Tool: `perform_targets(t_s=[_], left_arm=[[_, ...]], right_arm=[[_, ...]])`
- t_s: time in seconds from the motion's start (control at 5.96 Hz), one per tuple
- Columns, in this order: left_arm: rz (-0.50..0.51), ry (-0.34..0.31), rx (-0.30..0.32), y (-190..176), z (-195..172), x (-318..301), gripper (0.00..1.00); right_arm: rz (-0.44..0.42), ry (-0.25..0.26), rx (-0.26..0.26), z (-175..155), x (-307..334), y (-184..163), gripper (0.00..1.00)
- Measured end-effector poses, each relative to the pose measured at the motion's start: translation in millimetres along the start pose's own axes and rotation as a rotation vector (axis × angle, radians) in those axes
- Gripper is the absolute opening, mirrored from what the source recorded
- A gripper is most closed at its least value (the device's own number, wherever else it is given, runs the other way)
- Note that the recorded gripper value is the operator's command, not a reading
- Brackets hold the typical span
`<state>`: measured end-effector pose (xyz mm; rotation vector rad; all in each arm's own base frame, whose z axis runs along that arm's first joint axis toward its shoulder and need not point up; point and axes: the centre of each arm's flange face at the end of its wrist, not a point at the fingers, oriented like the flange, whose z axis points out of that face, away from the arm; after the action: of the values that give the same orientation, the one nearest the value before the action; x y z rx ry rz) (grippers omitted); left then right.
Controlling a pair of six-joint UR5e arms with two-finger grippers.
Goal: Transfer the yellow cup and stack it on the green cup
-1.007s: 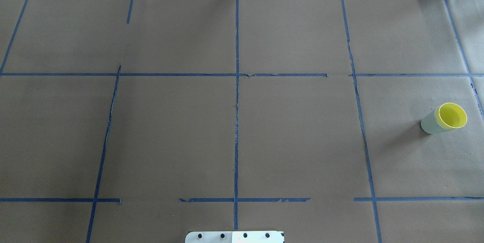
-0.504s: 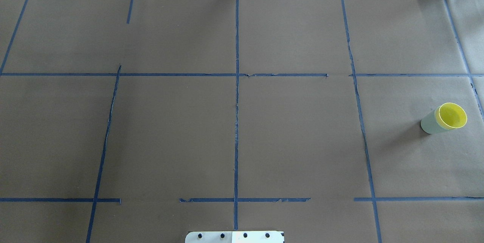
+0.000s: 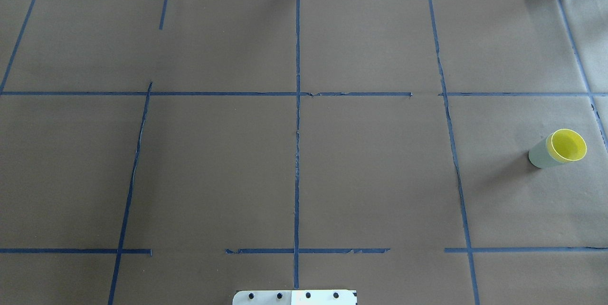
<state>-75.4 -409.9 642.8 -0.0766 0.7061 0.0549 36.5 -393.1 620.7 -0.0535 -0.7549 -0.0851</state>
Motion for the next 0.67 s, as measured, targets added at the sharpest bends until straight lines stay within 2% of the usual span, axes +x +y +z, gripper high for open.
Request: perform_targets(t_s=[0.34, 0.67], left_arm=[[-0.010, -0.017, 0.003, 0.3, -1.1, -2.0, 1.00], [-0.013, 0.025, 0.006, 2.0, 0.8, 0.9, 1.00]], right_arm=[[-0.002, 0.000, 0.001, -0.1, -0.2, 0.0, 1.00], [-0.001, -0.001, 0.000, 0.2, 0.1, 0.5, 1.00]])
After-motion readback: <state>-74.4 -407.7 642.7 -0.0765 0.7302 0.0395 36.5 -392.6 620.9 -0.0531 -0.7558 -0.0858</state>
